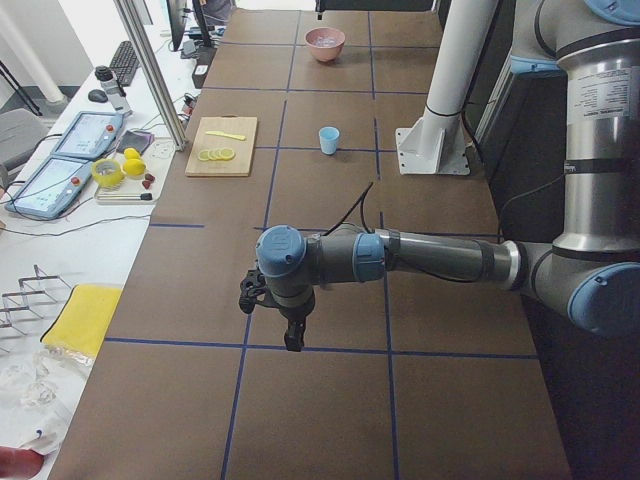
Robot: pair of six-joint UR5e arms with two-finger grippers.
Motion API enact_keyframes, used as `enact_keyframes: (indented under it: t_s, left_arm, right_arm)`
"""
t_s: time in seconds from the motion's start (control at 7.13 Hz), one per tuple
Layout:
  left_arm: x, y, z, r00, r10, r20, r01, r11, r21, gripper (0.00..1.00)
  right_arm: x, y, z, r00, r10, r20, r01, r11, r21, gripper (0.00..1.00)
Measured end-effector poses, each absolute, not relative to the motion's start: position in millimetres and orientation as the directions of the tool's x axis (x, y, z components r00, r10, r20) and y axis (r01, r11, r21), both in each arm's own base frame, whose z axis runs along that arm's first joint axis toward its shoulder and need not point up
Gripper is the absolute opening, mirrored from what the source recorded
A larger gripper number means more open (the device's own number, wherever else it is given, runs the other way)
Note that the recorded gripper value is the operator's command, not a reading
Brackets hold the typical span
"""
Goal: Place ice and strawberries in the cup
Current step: 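Lower the right gripper into the pink bowl of ice cubes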
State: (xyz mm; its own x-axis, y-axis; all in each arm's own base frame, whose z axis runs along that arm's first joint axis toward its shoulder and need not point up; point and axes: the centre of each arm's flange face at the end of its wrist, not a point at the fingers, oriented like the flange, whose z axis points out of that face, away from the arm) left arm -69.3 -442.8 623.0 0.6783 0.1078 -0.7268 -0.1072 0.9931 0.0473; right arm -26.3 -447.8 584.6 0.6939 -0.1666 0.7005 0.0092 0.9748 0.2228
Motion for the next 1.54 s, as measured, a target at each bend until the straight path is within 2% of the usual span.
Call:
enact_keyframes:
  t_s: [0.84, 1.54]
  left_arm:
    - [-69, -443, 623, 0.677, 0.11, -0.728, -0.108, 0.993, 0.05, 1.0]
    - [-69, -443, 622, 0.677, 0.112, -0.727, -0.109, 0.993, 0.051, 1.0]
  right_arm:
    - [-70, -451, 607, 0.697, -0.121, 0.707, -0.023, 0.981, 0.191, 0.98]
    - [-92, -447, 619, 0.714, -0.09, 0.695, -0.06, 0.98, 0.188, 0.91]
